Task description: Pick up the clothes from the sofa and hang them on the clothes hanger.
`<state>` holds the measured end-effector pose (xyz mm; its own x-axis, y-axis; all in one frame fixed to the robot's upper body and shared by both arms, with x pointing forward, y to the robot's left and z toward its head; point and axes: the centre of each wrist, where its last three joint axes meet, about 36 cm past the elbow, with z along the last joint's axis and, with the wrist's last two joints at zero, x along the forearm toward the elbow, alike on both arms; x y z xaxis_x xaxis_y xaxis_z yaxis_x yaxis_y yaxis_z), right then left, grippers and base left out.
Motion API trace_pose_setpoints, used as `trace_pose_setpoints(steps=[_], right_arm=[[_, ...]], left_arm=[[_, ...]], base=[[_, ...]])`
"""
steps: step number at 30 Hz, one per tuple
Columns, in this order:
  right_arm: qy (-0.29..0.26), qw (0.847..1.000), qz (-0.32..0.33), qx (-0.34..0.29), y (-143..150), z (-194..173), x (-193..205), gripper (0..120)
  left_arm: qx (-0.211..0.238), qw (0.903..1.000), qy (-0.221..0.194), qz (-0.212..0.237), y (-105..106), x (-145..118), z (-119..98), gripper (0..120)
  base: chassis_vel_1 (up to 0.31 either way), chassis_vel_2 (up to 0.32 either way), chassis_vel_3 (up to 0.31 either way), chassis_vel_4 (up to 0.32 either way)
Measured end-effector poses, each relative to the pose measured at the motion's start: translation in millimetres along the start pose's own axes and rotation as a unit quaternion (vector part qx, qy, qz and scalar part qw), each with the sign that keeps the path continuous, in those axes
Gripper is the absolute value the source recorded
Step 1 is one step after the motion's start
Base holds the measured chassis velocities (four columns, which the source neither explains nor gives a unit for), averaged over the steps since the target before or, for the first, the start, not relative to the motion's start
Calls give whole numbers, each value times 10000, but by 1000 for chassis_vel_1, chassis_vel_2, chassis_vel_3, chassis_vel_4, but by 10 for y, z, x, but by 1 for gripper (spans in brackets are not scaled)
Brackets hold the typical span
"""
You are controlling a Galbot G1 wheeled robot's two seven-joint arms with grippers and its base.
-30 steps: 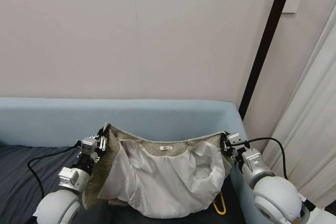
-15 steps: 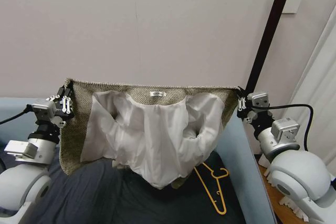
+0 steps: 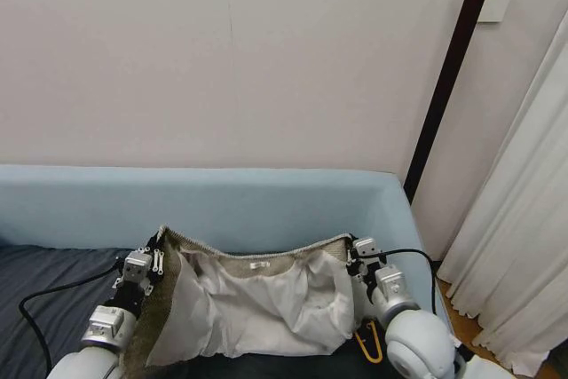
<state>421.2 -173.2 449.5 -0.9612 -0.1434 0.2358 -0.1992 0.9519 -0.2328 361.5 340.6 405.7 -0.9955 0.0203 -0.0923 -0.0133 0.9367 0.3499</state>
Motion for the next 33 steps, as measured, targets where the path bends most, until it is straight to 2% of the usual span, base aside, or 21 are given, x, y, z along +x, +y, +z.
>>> trace_pose_setpoints(steps=[7,9,11,15,18,20,22,23,24,25,26,29,31,33], right_arm=[[201,9997,-42,-114,174,116,-253,0],[144,9995,-209,-185,202,218,-355,0],[-270,9971,-643,-321,186,489,-553,0],[-572,9941,-865,-309,160,645,-665,5],[-705,9905,-950,-695,81,683,-712,20],[-696,9890,-985,-854,61,673,-706,23],[-423,9711,-1082,-2085,-10,515,-610,33],[-274,9631,-1038,-2469,-39,445,-576,38],[-101,9545,-957,-2823,-73,379,-541,41],[-101,9545,-957,-2823,-73,379,-541,41],[111,9462,-807,-3130,-119,323,-507,46],[697,9470,-223,-3129,-247,291,-451,59],[826,9506,-61,-2991,-275,322,-447,63],[1102,9657,393,-2318,-366,535,-497,73]], left_arm=[[293,9990,339,-73,-248,30,281,0],[379,9985,374,-119,-317,21,356,0],[469,9979,384,-210,-366,2,399,0],[467,9979,375,-238,-354,-8,399,0],[346,9978,389,-398,-217,-61,387,0],[327,9976,406,-456,-184,-75,386,0],[222,9960,509,-704,-33,-140,395,0],[182,9955,532,-769,18,-157,400,0],[147,9950,554,-822,62,-170,405,0],[147,9950,554,-822,62,-170,405,0],[111,9944,574,-877,107,-181,408,0],[71,9932,618,-989,164,-190,419,0],[69,9930,622,-1004,168,-189,422,0],[80,9928,631,-1016,156,-188,426,0]], base=[[0,0,0,0],[0,0,0,0],[0,0,0,0],[0,0,0,0],[0,0,0,0],[0,0,0,0],[0,0,0,0],[0,0,0,0],[0,0,0,0],[0,0,0,0],[0,0,0,0],[0,0,0,0],[0,0,0,0],[0,0,0,0]])
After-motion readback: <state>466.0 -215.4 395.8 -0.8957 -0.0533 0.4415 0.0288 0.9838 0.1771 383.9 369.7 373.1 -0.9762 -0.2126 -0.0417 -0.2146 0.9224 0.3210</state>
